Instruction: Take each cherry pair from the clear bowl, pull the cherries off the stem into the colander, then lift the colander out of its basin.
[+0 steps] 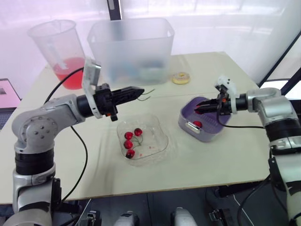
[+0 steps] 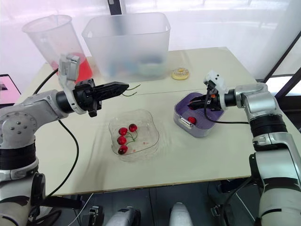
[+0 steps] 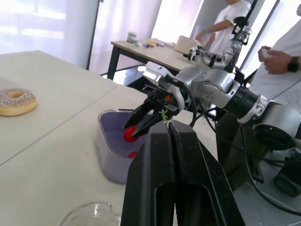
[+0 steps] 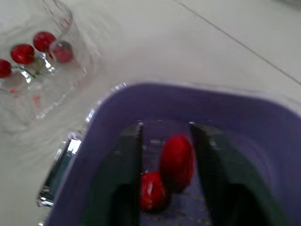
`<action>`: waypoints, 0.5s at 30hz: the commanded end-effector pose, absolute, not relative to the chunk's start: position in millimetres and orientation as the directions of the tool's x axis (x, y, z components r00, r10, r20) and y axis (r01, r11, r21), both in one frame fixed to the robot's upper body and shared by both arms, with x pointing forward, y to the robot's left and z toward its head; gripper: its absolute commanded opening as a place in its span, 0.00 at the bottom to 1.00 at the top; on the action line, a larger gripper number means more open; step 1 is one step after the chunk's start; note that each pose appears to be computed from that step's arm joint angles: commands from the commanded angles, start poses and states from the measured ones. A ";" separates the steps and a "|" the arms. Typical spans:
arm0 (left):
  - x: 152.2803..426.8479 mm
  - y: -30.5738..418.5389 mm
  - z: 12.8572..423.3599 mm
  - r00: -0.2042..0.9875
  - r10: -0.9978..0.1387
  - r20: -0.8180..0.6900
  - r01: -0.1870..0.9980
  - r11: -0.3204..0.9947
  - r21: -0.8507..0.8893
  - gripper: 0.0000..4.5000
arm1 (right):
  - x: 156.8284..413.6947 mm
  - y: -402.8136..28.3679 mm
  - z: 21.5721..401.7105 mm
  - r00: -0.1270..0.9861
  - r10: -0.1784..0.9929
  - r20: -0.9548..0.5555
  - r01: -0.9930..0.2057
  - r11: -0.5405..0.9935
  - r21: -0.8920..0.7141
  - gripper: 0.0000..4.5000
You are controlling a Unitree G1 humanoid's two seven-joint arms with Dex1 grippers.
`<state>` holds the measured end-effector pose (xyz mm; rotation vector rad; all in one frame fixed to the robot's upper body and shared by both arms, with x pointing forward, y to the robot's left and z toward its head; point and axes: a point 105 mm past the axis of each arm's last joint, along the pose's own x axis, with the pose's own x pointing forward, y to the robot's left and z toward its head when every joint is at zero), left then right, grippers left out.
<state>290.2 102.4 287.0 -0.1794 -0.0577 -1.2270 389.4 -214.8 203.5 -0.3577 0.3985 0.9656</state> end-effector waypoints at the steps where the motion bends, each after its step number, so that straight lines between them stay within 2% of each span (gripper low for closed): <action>1: 284.3 109.8 300.4 0.350 -0.920 0.180 0.937 0.346 -0.052 0.00 | 395.5 -225.4 225.2 0.577 0.676 -0.459 -0.811 0.542 -0.221 0.81; 2: 284.6 111.2 299.8 0.354 -0.918 0.179 0.935 0.351 -0.053 0.00 | 396.0 -226.8 229.2 0.584 0.673 -0.454 -0.807 0.543 -0.233 0.93; 3: 284.8 112.6 299.4 0.359 -0.916 0.178 0.933 0.355 -0.055 0.00 | 396.1 -228.1 232.4 0.589 0.669 -0.453 -0.804 0.543 -0.244 1.00; 7: 285.3 120.8 296.4 0.389 -0.905 0.173 0.921 0.383 -0.068 0.00 | 393.1 -231.0 247.3 0.596 0.669 -0.444 -0.802 0.524 -0.288 1.00; 9: 285.3 129.8 294.2 0.422 -0.891 0.167 0.907 0.414 -0.081 0.00 | 385.6 -225.0 262.8 0.568 0.713 -0.411 -0.823 0.483 -0.300 1.00; 11: 282.9 142.4 291.1 0.461 -0.874 0.155 0.887 0.450 -0.100 0.00 | 374.0 -213.4 280.0 0.511 0.780 -0.362 -0.856 0.420 -0.302 1.00; 15: 275.3 169.8 282.0 0.536 -0.836 0.117 0.839 0.512 -0.183 0.00 | 341.1 -188.2 291.8 0.342 0.866 -0.364 -0.927 0.249 -0.279 1.00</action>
